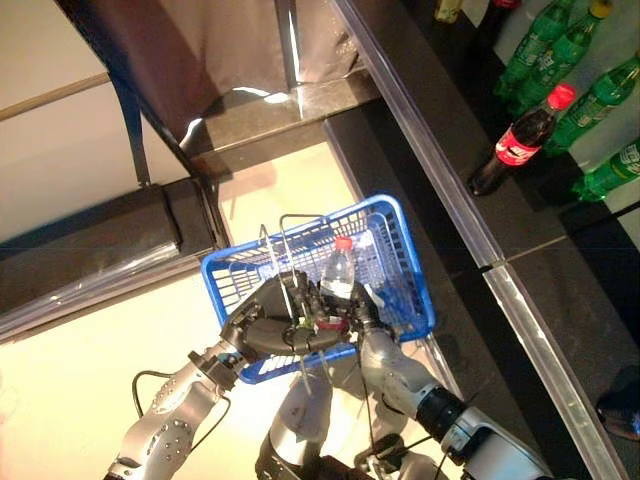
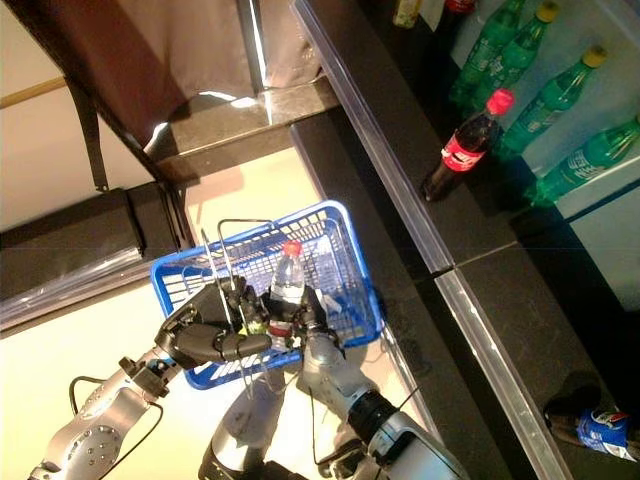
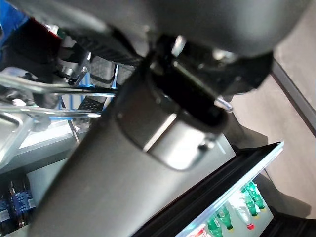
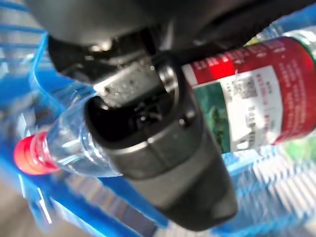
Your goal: Pick up the drink and place into the basket.
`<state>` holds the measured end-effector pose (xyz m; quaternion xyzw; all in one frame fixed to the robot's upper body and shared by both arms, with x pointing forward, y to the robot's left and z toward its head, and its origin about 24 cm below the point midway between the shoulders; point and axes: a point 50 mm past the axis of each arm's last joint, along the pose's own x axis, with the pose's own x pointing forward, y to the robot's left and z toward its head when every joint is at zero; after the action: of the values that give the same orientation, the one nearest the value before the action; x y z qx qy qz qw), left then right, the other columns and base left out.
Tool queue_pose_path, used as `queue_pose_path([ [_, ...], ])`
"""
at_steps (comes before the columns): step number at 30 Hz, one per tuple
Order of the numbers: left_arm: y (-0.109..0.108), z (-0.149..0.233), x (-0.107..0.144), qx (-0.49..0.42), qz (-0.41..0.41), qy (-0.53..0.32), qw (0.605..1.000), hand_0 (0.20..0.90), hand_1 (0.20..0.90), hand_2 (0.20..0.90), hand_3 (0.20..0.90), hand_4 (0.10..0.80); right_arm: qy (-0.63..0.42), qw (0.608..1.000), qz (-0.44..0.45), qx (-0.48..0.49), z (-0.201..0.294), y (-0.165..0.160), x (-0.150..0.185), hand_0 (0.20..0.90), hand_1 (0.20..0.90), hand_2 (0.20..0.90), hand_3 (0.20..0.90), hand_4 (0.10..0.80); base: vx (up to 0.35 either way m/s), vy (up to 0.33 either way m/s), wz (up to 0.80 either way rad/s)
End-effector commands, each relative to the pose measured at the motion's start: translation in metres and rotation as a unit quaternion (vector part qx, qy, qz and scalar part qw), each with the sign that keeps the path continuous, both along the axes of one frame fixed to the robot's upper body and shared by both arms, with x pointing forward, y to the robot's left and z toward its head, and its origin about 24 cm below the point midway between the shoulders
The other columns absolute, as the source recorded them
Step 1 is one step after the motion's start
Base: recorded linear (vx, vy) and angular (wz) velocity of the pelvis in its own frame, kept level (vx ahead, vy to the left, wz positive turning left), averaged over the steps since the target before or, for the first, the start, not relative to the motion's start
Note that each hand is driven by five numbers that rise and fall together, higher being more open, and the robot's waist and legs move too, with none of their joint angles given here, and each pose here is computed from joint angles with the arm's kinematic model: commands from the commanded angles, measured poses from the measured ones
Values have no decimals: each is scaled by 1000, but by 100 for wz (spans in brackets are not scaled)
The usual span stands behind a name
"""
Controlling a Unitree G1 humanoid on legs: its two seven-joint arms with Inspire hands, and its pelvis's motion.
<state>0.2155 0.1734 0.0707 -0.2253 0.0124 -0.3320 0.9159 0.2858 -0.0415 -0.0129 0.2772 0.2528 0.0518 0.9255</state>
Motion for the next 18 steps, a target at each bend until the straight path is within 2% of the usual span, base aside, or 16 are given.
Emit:
queue_pose_path([
  [1,-26,111,-13,-111,-122,-301,939,300,300,300,200,100,-73,974,53,209,51,61,-1,300,300,300,200,100,0,-16,9],
  [9,-28,115,-15,-119,-145,-307,933,300,300,300,200,100,-40,969,37,240,46,53,7,300,300,300,200,100,-3,1,5],
  [18,-34,123,-12,-99,-181,-310,928,300,300,300,200,100,4,967,17,255,67,51,37,300,300,300,200,100,41,-28,8],
])
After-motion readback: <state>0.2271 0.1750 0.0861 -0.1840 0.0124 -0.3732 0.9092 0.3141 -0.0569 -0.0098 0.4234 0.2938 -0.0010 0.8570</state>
